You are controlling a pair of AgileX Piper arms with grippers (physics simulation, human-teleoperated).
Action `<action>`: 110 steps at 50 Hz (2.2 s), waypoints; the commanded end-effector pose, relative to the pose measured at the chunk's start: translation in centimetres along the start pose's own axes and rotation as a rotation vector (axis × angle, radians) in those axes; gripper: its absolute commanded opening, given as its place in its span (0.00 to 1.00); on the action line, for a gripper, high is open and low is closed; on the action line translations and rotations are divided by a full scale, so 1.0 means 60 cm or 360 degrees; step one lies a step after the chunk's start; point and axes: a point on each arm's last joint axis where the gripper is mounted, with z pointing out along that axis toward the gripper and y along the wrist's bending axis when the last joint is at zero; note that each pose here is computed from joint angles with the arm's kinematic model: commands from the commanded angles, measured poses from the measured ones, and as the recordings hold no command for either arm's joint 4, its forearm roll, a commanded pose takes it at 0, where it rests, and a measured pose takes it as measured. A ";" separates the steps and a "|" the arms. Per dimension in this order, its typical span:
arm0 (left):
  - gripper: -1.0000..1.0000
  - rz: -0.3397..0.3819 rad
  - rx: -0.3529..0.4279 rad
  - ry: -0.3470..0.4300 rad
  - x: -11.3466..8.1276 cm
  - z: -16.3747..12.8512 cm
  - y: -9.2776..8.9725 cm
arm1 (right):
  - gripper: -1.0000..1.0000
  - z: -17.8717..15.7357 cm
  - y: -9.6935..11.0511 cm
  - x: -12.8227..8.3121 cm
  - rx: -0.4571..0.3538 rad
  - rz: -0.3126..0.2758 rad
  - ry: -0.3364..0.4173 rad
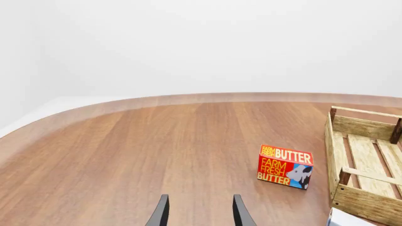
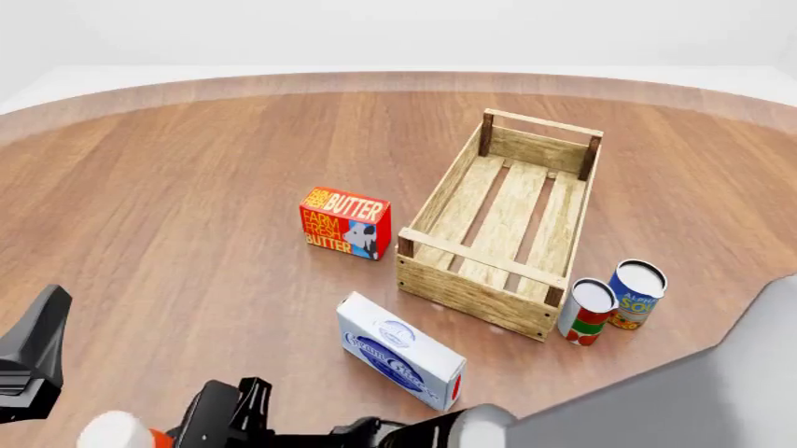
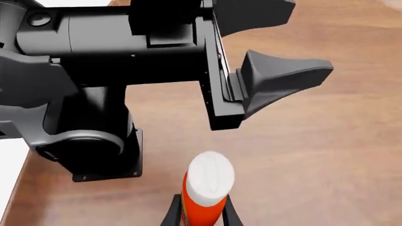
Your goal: Pick up the ketchup, and put it in the wooden tray.
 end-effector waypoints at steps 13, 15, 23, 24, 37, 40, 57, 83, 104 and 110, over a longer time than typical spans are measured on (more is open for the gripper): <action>1.00 0.0000 0.0000 0.0000 0.000 0.000 0.000 | 0.00 -0.095 -0.082 -0.040 0.0179 0.0077 -0.0020; 1.00 0.0000 0.0000 0.0000 0.000 0.000 0.000 | 0.00 -0.101 -0.088 -0.047 0.0193 0.0081 -0.0017; 1.00 0.0000 0.0000 0.0000 0.000 0.000 0.000 | 0.00 -0.124 -0.119 -0.071 0.0261 0.0109 -0.0027; 1.00 0.0000 0.0000 0.0000 0.000 0.000 0.000 | 0.00 -0.129 -0.130 -0.074 0.0285 0.0118 -0.0029; 1.00 0.0000 0.0000 0.0000 0.000 0.000 0.000 | 0.00 -0.191 -0.204 -0.092 0.0489 0.0235 -0.0072; 1.00 0.0000 0.0000 0.0000 0.000 0.000 0.000 | 0.00 -0.204 -0.212 -0.096 0.0519 0.0265 -0.0090; 1.00 0.0000 0.0000 0.0000 0.000 0.000 0.000 | 0.00 -0.308 -0.290 -0.087 0.0828 0.0364 -0.0125; 1.00 0.0000 0.0000 0.0000 0.000 0.000 0.000 | 0.00 -0.399 -0.381 -0.003 0.1250 0.0539 -0.0038; 1.00 0.0000 0.0000 0.0000 0.000 0.000 0.000 | 0.00 -0.389 -0.448 0.109 0.1467 0.0716 -0.0009; 1.00 0.0000 0.0000 0.0000 0.000 0.000 0.000 | 0.00 -0.393 -0.465 0.133 0.1531 0.0744 -0.0022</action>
